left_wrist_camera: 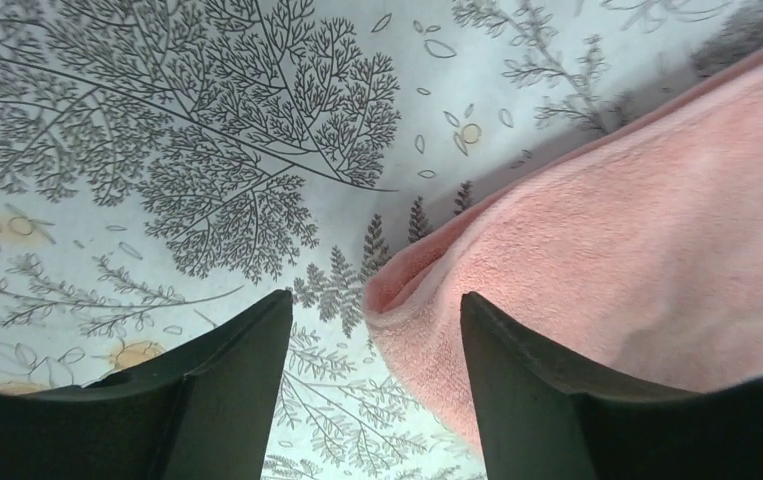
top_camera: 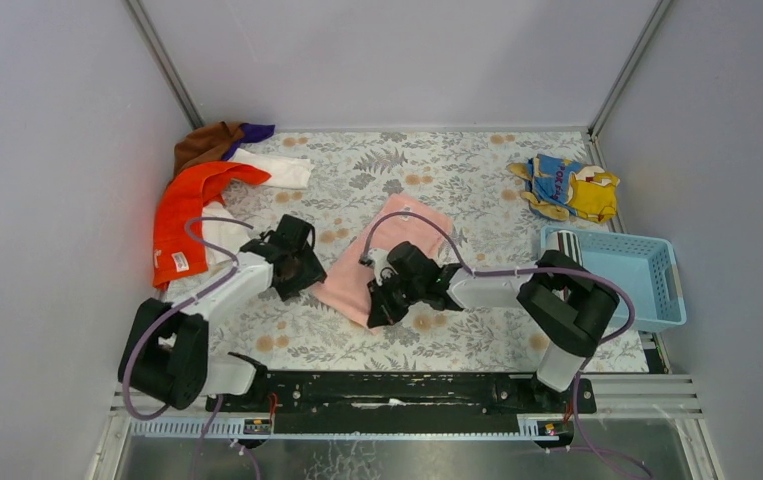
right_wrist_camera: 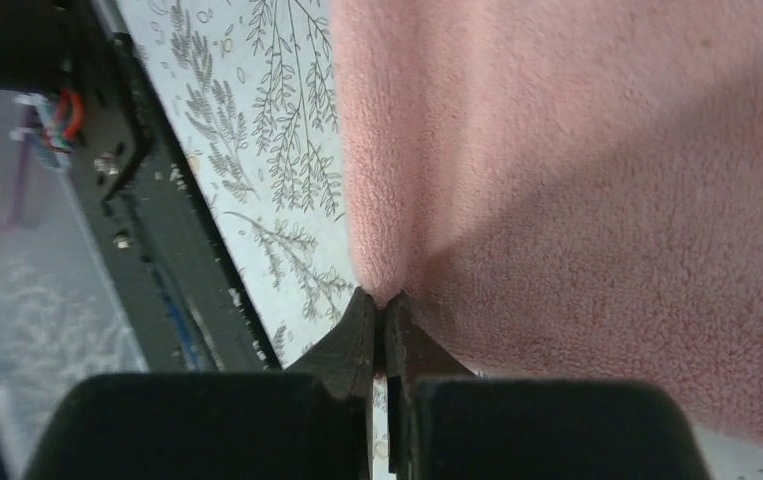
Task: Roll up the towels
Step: Roll the towel at the center of the board.
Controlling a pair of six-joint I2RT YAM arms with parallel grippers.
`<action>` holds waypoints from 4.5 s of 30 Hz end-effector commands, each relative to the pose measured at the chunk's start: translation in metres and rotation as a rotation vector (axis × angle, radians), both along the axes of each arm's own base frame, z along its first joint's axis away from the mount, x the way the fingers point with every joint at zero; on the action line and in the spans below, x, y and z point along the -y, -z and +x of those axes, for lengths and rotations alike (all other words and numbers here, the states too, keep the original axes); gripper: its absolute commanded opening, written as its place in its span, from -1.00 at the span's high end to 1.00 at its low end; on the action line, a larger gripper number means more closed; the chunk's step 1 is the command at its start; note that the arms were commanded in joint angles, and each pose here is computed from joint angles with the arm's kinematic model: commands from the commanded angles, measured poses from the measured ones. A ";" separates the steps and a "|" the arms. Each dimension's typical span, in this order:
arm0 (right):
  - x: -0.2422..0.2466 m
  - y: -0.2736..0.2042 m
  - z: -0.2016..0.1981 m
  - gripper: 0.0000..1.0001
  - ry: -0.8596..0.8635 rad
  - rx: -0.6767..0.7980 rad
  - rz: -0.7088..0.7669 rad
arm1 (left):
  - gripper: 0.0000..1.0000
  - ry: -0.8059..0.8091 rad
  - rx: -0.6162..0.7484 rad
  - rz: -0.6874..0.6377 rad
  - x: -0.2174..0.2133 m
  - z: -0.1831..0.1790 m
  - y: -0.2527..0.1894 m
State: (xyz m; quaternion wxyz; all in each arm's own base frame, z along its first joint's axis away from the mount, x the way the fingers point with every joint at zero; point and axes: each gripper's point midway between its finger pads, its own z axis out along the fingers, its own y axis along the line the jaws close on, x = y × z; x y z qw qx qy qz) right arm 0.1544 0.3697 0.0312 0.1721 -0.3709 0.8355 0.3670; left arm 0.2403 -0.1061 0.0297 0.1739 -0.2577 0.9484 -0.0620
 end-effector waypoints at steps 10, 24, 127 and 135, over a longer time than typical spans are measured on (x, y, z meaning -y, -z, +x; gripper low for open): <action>0.007 -0.032 0.006 1.00 0.182 -0.544 0.478 | -0.42 -0.010 0.110 -0.150 0.009 -0.018 -0.041; 0.020 0.010 0.009 1.00 0.301 -0.737 0.419 | -0.43 -0.011 0.149 -0.331 0.030 -0.033 -0.038; 0.033 0.039 0.014 0.93 0.388 -0.762 0.226 | -0.34 -0.046 0.141 -0.498 0.045 0.002 -0.007; 0.039 0.034 0.021 0.86 0.376 -0.652 0.145 | -0.18 -0.129 0.057 -0.391 0.028 -0.006 0.022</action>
